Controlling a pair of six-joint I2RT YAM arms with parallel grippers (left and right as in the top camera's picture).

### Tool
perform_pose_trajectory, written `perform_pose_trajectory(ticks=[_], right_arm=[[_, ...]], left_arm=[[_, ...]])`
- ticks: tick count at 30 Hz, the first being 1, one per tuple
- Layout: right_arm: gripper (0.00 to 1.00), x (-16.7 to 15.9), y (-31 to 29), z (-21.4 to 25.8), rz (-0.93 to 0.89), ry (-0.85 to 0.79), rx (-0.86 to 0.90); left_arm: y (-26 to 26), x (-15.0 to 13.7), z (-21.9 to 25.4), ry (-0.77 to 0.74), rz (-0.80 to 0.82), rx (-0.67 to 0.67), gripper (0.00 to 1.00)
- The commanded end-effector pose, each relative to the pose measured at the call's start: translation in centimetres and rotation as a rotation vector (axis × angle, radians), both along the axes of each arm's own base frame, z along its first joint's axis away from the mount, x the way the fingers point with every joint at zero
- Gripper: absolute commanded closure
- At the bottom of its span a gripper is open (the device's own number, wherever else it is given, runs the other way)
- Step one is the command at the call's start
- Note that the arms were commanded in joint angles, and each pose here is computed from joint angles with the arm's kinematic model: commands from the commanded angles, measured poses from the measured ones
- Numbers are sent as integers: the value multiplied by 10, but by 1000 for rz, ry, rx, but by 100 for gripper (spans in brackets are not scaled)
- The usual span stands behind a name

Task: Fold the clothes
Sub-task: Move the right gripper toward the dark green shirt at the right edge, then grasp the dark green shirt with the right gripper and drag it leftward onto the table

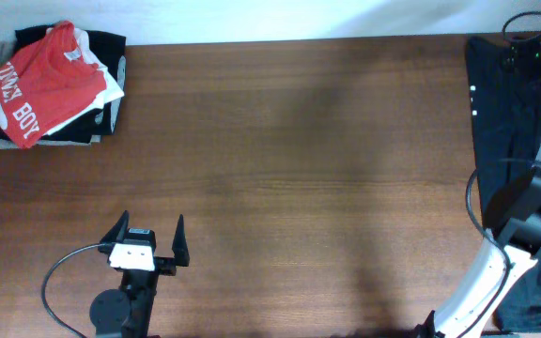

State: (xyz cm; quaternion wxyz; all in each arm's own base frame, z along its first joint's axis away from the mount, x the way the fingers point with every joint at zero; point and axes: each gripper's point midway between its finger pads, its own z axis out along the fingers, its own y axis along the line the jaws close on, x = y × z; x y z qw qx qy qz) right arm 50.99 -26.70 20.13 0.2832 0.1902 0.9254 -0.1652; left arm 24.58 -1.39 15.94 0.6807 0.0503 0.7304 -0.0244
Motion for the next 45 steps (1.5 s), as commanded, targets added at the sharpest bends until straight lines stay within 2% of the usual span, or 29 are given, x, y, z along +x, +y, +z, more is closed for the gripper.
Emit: perform_pose_trajectory(ticks=[1,3,5,6,7,8,9,11,13,15,19,21,23,25,26,28,32,34,36,41,43,44,45], right_arm=[[4,-9,-38,-43,-54,75,19],[7,-19,-58,-84,-70,132,66],[8,-16,-56,-109,11,143,133],[14,-14,-60,-120,9,142,140],[24,-10,-61,-127,11,139,140],[25,-6,-63,-132,13,128,138],[21,-3,-65,-136,13,120,133],[20,3,-68,-145,15,110,130],[21,8,-64,-166,33,108,161],[30,14,-65,-175,40,91,168],[30,22,-69,-181,42,63,150],[38,24,-70,-181,44,56,149],[57,24,-70,-181,44,55,149],[56,24,-70,-182,43,57,150],[48,23,-69,-183,43,61,152],[38,21,-70,-186,39,67,152],[38,22,-72,-186,35,63,142],[47,20,-71,-193,35,75,150],[48,19,-70,-198,34,84,156],[74,18,-70,-199,34,87,158],[92,17,-70,-199,32,89,156],[96,18,-70,-198,32,89,154],[96,18,-71,-196,29,91,147]], left_arm=[[-2,0,-1,1,-7,-6,1],[-2,0,-1,1,-7,-6,1],[-2,0,-1,1,-7,-6,1],[-2,0,-1,1,-7,-6,1],[-2,0,-1,1,-7,-6,1],[-2,0,-1,1,-7,-6,1],[-2,0,-1,1,-7,-6,1],[-2,0,-1,1,-7,-6,1],[-2,0,-1,1,-7,-6,1],[-2,0,-1,1,-7,-6,1],[-2,0,-1,1,-7,-6,1],[-2,0,-1,1,-7,-6,1],[-2,0,-1,1,-7,-6,1],[-2,0,-1,1,-7,-6,1],[-2,0,-1,1,-7,-6,1],[-2,0,-1,1,-7,-6,1],[-2,0,-1,1,-7,-6,1],[-2,0,-1,1,-7,-6,1],[-2,0,-1,1,-7,-6,1],[-2,0,-1,2,-7,-6,1],[-2,0,-1,1,-7,-6,1],[-2,0,-1,1,-7,-6,1],[-2,0,-1,1,-7,-6,1]])
